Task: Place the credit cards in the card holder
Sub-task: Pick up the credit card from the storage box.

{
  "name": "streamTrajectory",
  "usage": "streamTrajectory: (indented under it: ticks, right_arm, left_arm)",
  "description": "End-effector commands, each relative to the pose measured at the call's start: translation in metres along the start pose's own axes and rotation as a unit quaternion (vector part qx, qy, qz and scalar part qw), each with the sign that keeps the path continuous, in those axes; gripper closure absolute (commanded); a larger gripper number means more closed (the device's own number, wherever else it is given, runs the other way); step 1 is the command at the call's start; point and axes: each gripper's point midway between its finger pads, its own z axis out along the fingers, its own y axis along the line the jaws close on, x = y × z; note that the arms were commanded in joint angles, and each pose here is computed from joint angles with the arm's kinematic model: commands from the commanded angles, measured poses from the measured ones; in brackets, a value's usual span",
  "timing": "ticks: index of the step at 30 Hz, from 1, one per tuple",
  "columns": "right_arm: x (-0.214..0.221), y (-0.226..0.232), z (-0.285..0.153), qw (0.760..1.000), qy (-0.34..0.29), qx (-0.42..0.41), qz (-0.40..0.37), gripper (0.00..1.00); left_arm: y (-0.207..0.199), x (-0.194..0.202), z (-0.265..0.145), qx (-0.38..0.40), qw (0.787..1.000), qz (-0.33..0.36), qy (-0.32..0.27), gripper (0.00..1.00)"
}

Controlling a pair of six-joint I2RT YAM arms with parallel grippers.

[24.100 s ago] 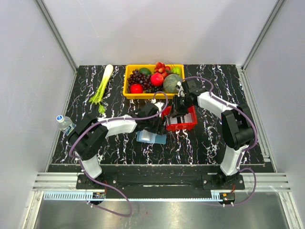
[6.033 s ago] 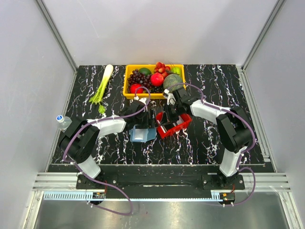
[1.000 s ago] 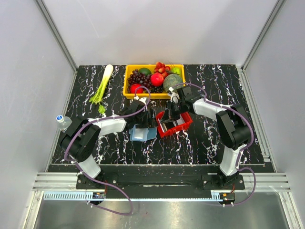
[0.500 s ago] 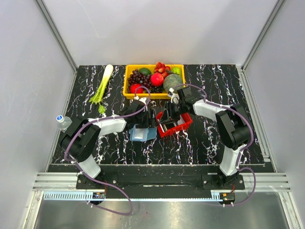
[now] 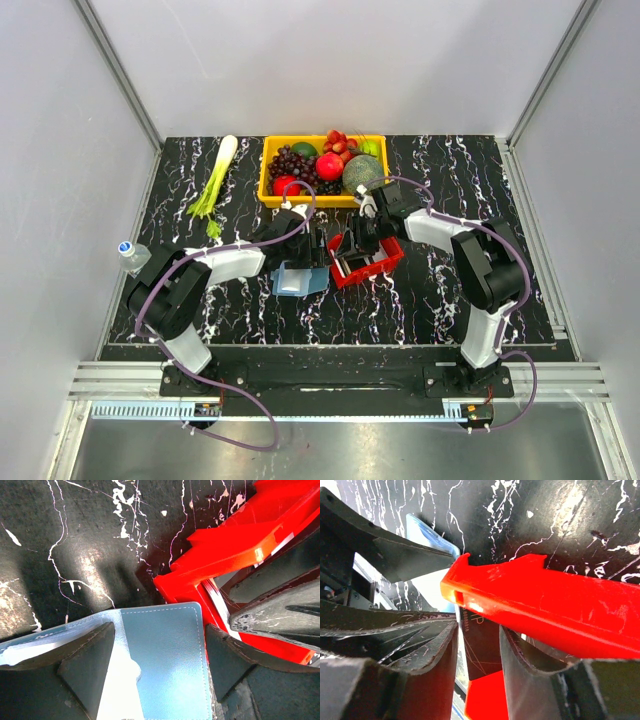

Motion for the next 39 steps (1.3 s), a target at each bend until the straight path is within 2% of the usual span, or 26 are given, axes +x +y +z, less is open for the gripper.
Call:
streamTrajectory:
  ticks: [1,5,11,17,24,25,28,30,36,39]
  right_arm:
    - [-0.003,-0.002,0.004,1.000,0.003,-0.003,-0.004,0.56]
    - [0.000,-0.001,0.006,1.000,0.012,-0.013,-0.002,0.58]
    - [0.002,0.001,0.004,1.000,0.013,-0.017,-0.006,0.78]
    - [-0.001,0.012,-0.001,0.999,0.009,-0.035,-0.013,0.92]
    - [-0.006,0.013,-0.006,1.000,-0.006,-0.025,-0.017,0.96]
    - [-0.007,0.012,-0.006,1.000,-0.008,-0.022,-0.017,0.94]
    - [-0.010,0.011,-0.008,1.000,-0.017,-0.012,-0.019,0.66]
    - [-0.011,0.012,-0.010,0.999,-0.021,-0.010,-0.025,0.56]
    - [-0.003,0.008,-0.006,1.000,-0.001,-0.005,-0.030,0.52]
    - [0.004,-0.001,0.002,0.999,0.011,0.028,-0.038,0.52]
  left_arm:
    - [-0.014,-0.013,0.003,0.024,1.000,0.001,-0.014,0.24]
    - [-0.014,-0.014,0.003,0.024,1.000,0.003,-0.014,0.24]
    - [-0.015,-0.013,0.004,0.025,1.000,0.003,-0.013,0.24]
    - [-0.014,-0.013,0.003,0.025,1.000,0.001,-0.012,0.24]
    - [-0.016,-0.014,0.003,0.026,1.000,0.003,-0.013,0.24]
    - [-0.015,-0.013,0.003,0.026,1.000,0.003,-0.012,0.24]
    - [-0.015,-0.013,0.003,0.026,1.000,0.003,-0.011,0.24]
    - [-0.014,-0.014,0.002,0.024,1.000,0.004,-0.015,0.24]
    - [-0.012,-0.018,-0.003,0.019,0.999,-0.003,-0.036,0.24]
    - [-0.012,-0.020,-0.004,0.019,0.999,-0.003,-0.041,0.23]
